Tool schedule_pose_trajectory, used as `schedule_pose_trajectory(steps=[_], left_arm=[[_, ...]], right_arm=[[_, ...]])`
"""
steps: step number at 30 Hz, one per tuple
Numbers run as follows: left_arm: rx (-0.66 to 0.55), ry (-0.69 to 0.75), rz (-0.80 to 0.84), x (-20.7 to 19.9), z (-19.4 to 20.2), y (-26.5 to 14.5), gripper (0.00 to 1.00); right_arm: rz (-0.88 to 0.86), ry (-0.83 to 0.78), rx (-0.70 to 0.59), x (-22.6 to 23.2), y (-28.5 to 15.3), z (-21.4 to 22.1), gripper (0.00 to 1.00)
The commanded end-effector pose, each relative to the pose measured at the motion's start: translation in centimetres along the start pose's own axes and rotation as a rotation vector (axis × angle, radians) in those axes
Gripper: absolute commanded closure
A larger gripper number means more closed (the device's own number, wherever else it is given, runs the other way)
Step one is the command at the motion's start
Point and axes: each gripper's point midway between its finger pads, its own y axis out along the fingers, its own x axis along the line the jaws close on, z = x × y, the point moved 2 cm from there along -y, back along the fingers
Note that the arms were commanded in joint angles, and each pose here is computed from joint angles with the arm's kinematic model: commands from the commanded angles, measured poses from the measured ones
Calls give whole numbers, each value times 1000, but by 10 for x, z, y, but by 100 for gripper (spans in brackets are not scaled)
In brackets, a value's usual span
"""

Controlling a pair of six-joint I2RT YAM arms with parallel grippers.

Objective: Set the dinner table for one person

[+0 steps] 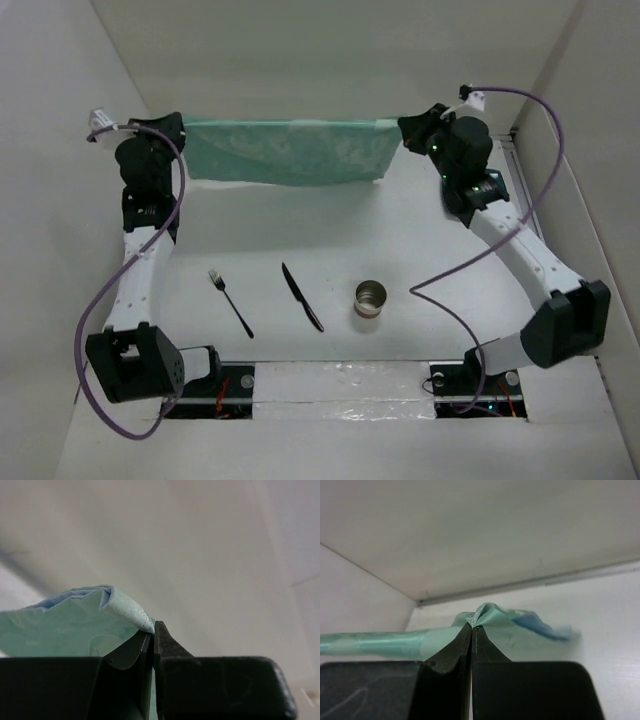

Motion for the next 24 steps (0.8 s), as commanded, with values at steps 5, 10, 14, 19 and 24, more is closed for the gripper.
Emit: schedule_pose_trajectory(steps=[5, 10, 14, 19, 24], left_arm=[[27, 18, 252, -83, -31, -41, 100], [141, 11, 198, -55, 2, -13, 100], [191, 8, 125, -26, 24, 14, 100], [223, 1, 111, -17, 36, 47, 100], [212, -32, 193, -48, 23, 50, 100]], right_arm=[[-8, -136, -175, 18, -71, -96, 100], [10, -143, -159, 3, -61, -96, 100], [9, -155, -81, -20, -20, -84, 100], [-33, -168, -32, -25, 34, -83, 100], [-58, -178, -6, -23, 66, -102, 100]])
